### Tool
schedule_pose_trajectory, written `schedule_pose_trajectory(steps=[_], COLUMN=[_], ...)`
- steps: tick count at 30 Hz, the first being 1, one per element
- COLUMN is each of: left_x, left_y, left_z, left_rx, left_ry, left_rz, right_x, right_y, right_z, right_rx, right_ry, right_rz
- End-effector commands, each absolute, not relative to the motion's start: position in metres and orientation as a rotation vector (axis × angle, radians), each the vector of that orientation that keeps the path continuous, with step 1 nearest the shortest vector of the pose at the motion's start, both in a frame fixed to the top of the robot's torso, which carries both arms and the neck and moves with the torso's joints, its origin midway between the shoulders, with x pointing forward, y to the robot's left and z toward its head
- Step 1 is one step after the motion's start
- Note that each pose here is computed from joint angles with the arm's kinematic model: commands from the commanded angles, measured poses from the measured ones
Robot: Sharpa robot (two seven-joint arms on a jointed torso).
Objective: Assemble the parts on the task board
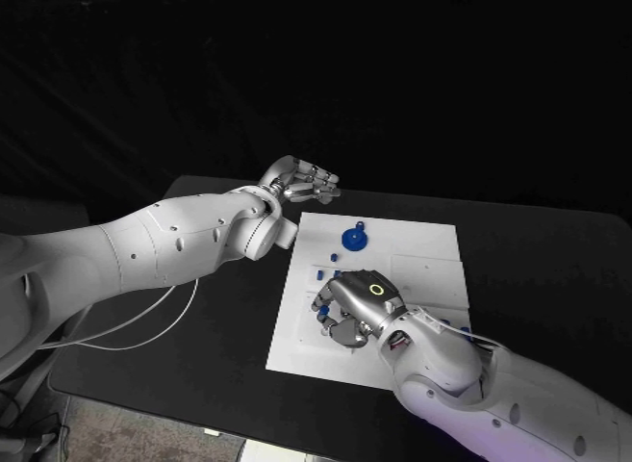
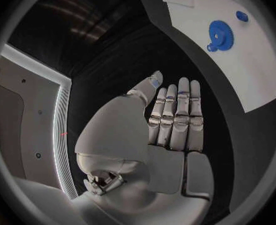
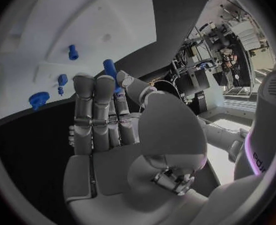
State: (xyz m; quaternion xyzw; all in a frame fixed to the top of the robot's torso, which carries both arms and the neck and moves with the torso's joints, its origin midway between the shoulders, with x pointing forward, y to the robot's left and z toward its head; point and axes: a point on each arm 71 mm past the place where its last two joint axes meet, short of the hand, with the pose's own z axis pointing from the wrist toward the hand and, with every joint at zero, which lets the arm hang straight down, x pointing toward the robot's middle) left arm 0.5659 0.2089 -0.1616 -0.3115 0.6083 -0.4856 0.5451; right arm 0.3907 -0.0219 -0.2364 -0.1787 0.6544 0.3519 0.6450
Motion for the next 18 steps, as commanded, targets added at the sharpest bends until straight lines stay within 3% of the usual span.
schedule_pose_trajectory(steps=[1,18], left_x=[0.566,0.566], left_y=[0.206,0.204], left_z=[-0.16,-0.161], left_rx=[-0.734,-0.733], left_ry=[1.445,1.45], left_rz=[-1.166,-1.172], right_x=[0.388,0.389], right_y=[-0.018,-0.021], right_z=[-0.238,-0.259], right_rx=[-0.431,-0.478], right_ry=[1.471,1.537], right_rz=[0.823,0.777])
